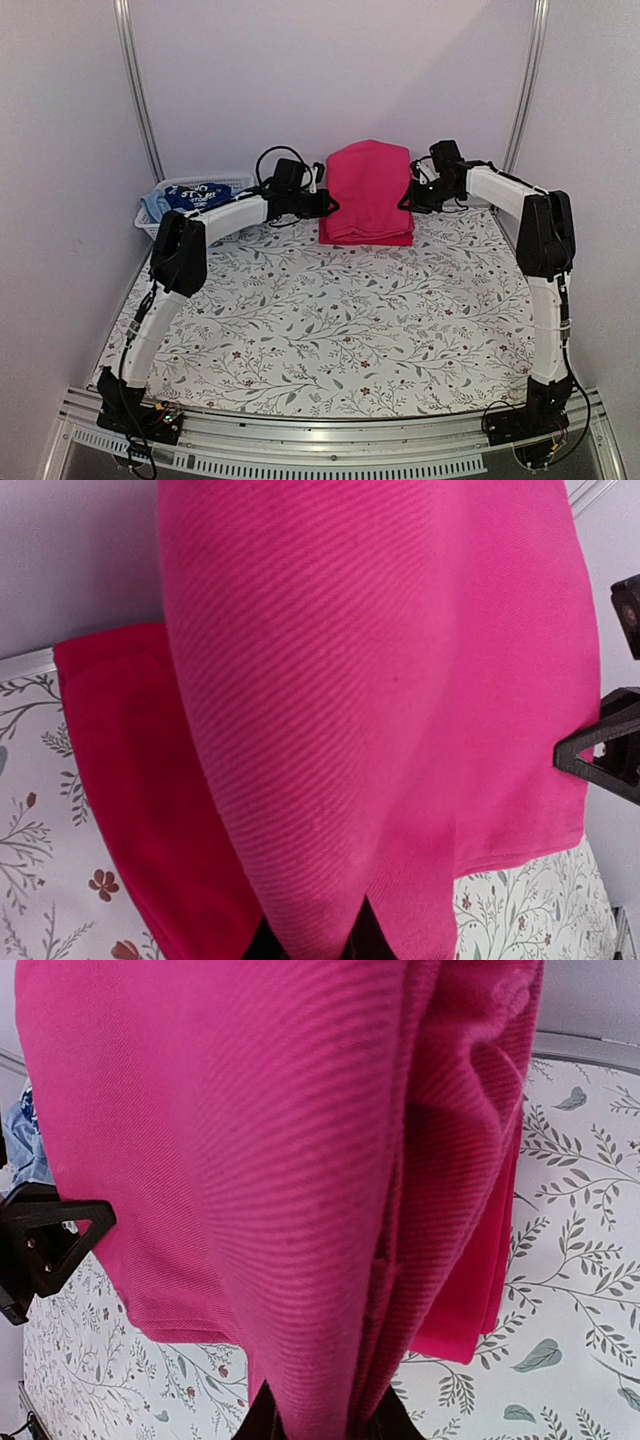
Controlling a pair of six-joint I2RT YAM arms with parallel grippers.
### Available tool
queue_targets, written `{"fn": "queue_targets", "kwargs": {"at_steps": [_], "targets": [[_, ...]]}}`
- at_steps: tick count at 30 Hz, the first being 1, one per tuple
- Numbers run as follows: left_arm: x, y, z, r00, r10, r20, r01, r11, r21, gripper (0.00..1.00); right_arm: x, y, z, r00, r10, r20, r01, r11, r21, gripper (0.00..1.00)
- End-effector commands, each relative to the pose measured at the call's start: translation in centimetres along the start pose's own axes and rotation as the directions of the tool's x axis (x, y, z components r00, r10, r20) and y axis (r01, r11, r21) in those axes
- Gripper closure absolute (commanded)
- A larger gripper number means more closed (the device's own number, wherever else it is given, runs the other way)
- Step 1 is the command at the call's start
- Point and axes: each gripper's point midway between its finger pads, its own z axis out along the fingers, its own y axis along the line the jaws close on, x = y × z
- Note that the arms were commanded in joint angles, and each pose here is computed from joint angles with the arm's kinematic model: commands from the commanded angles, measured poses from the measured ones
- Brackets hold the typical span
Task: Fold and stack the mixed laundry pile
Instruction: Place the square-folded trousers at the center of the board.
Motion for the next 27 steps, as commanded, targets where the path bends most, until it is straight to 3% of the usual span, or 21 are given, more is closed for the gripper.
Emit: {"fn": "queue_targets", "kwargs": {"at_steps": [1,10,14,16,19,24,27], "targets": [[-4.0,1.9,-1.1,0.994,-0.049,0.101,0.045,0.998,0.042,0.99,-2.7,-1.2,0.3,0.996,-0.013,0.085,0.012,1.000,0.011,1.00],[-1.2,5.7,0.1,0.993,-0.112,0.046,0.111,0.994,0.017,0.93,0.5,-4.0,4.9,0.999,0.050,-0.005,-0.050,0.999,0.018,1.00],[0.2,7.3,0.7,0.989,-0.147,0.023,0.147,0.989,-0.006,0.71,2.2,-5.7,6.5,0.996,0.073,-0.047,-0.071,0.996,0.046,1.00],[0.7,8.1,0.8,0.985,-0.171,0.012,0.171,0.985,-0.023,0.57,2.9,-6.6,7.0,0.993,0.096,-0.066,-0.093,0.994,0.058,0.86],[1.2,8.7,0.3,0.983,-0.183,0.000,0.183,0.982,-0.052,0.47,3.5,-7.7,6.8,0.988,0.129,-0.089,-0.122,0.990,0.073,0.58],[0.6,8.4,-1.5,0.982,-0.187,0.018,0.187,0.981,-0.059,0.42,1.0,-8.5,4.0,0.991,0.133,-0.023,-0.131,0.987,0.088,0.43],[-0.1,7.5,-2.3,0.984,-0.173,0.029,0.174,0.984,-0.038,0.42,-0.1,-9.4,2.7,0.988,0.157,0.002,-0.156,0.985,0.079,0.42]]}}
